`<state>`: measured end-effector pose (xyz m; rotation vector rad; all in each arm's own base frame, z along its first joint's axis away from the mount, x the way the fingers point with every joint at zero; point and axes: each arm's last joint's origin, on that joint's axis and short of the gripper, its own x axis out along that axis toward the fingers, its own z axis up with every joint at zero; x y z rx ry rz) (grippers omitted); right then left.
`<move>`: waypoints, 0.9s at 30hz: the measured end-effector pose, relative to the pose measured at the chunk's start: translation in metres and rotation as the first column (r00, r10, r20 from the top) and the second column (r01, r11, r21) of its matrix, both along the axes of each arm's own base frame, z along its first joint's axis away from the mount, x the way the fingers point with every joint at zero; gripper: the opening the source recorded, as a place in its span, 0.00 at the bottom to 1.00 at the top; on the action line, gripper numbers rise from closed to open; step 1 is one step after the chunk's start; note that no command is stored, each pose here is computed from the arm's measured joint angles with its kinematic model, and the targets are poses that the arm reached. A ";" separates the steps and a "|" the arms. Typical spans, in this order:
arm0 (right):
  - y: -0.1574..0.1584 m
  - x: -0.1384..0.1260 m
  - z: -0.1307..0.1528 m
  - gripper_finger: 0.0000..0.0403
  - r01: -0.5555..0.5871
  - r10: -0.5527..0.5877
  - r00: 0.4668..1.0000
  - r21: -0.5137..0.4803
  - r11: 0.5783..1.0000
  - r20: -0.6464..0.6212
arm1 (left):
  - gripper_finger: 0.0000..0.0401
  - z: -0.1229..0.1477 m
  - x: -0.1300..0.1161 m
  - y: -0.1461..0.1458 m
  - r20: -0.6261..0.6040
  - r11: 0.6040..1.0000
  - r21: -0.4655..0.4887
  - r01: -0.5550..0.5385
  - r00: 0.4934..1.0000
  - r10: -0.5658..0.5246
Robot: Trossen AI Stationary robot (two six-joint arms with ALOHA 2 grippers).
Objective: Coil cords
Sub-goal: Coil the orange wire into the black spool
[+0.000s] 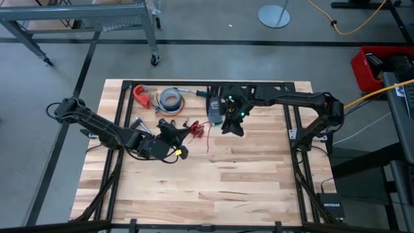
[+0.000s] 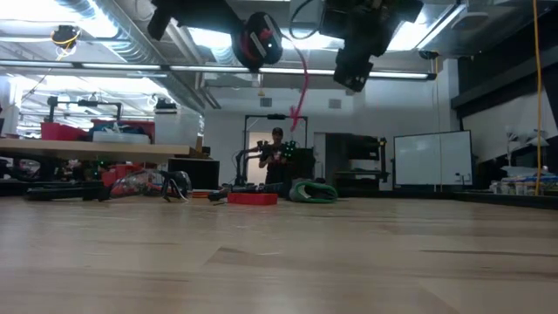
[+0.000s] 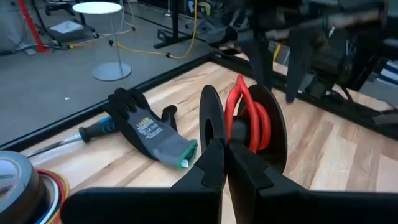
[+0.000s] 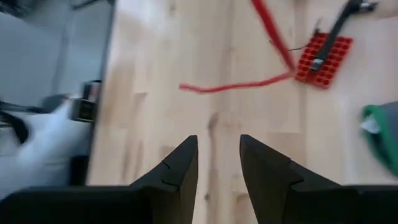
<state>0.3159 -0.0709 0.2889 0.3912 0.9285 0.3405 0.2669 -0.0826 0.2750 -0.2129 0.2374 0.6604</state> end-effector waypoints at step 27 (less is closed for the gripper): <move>0.051 0.024 0.006 0.30 0.306 -0.269 0.952 -0.549 0.778 0.150 | 0.00 0.006 -0.001 0.003 0.047 0.990 0.081 -0.117 0.992 0.113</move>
